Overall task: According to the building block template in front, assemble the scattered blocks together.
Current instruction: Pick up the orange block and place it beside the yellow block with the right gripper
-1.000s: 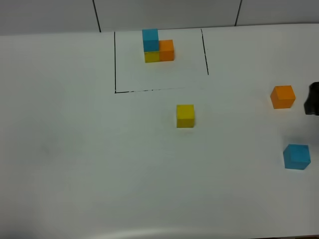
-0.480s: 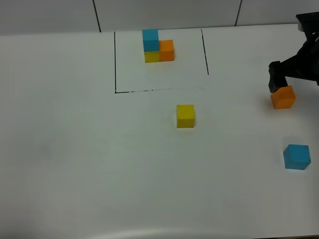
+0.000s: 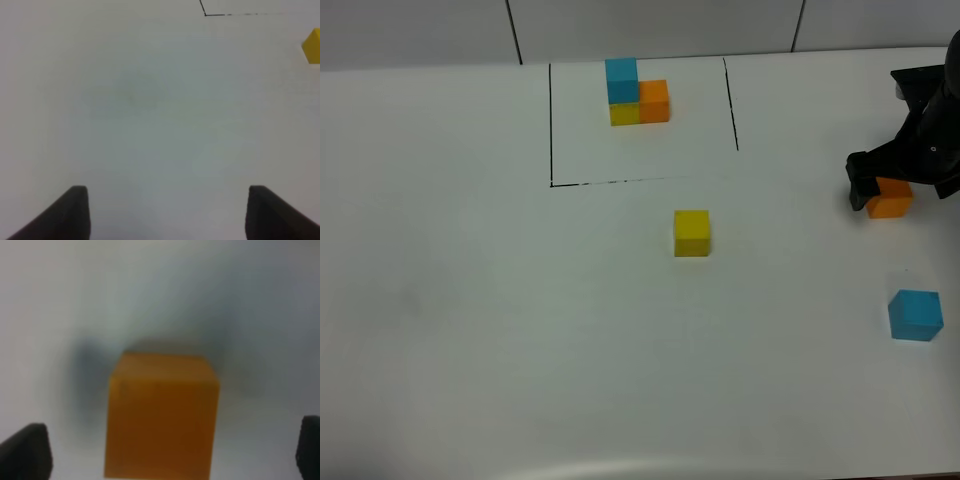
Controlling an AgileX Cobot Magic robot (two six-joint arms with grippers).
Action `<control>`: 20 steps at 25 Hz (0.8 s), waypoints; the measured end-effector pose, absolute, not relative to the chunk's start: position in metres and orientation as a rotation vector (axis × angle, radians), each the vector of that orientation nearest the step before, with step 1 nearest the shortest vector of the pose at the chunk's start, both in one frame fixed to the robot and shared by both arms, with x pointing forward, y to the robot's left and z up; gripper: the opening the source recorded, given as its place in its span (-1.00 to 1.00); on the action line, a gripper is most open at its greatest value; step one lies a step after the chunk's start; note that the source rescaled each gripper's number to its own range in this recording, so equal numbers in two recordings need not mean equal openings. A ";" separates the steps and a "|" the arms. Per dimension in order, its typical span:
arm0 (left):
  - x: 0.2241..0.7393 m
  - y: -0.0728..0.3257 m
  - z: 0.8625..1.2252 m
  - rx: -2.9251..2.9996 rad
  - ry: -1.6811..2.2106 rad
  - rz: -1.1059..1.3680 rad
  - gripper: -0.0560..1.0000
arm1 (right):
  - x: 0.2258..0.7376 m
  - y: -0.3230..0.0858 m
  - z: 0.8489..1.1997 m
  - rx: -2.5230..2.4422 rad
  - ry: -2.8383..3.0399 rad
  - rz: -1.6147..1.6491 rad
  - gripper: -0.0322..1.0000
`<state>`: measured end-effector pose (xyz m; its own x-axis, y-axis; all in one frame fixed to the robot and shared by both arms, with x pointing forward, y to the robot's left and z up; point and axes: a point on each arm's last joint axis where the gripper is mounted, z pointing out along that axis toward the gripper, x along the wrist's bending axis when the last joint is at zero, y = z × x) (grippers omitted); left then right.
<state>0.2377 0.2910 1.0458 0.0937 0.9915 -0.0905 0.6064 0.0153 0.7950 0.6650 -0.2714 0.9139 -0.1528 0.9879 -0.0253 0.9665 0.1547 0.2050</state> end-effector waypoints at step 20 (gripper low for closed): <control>0.238 0.291 1.046 1.672 1.592 0.697 -0.13 | 0.654 -0.263 0.951 1.585 2.505 0.170 -0.91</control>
